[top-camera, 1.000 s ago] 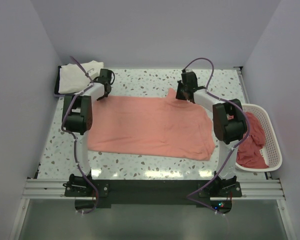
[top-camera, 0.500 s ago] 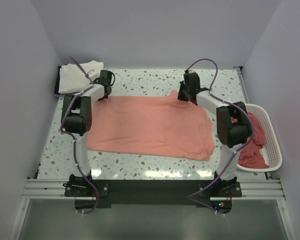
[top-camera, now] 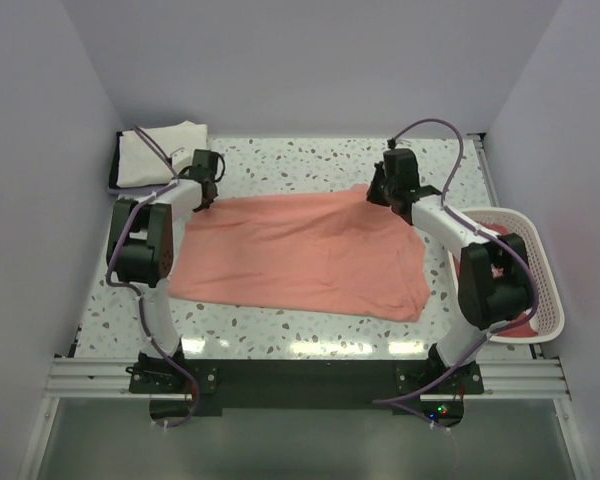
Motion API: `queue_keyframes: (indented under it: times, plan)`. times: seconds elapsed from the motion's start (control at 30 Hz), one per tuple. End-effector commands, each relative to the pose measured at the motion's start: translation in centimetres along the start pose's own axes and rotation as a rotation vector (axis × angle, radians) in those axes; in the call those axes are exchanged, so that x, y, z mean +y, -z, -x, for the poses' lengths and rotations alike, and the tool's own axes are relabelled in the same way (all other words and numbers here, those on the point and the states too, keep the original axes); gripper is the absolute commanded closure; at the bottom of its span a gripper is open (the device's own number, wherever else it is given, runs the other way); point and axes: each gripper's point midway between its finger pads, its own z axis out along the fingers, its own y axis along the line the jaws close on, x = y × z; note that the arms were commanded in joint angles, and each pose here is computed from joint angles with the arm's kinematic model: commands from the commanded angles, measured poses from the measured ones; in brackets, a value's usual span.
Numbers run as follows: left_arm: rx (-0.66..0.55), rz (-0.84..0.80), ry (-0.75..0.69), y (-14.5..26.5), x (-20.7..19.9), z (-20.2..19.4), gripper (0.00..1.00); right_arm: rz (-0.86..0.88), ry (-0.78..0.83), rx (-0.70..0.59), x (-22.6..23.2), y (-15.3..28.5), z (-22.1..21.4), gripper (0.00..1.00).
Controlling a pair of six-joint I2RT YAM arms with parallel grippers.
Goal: Fold and stack the t-shirts
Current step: Fold the tshirt
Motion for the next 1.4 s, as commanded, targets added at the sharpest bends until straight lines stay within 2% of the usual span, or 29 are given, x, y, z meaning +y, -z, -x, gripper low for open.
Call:
queue_keyframes:
  times: [0.0,0.13,0.37,0.57,1.37]
  plan:
    - [-0.106,-0.058,0.085,2.4,-0.5,3.7,0.99,-0.045,-0.03,-0.047,-1.4,1.0,0.6,1.0]
    - [-0.141,-0.09,0.1,3.8,-0.5,5.1,0.99,-0.033,-0.042,-0.053,-1.4,2.0,0.3,1.0]
    - [-0.127,-0.117,0.129,4.9,0.2,4.3,0.99,-0.021,-0.069,-0.081,-1.6,3.9,0.2,1.0]
    - [-0.171,-0.18,0.165,6.8,0.2,5.6,0.98,-0.006,-0.084,-0.102,-1.7,4.8,-0.1,1.0]
    - [-0.196,-0.219,0.165,4.8,-0.1,8.3,0.99,-0.018,-0.057,-0.107,-0.6,-1.0,1.7,1.0]
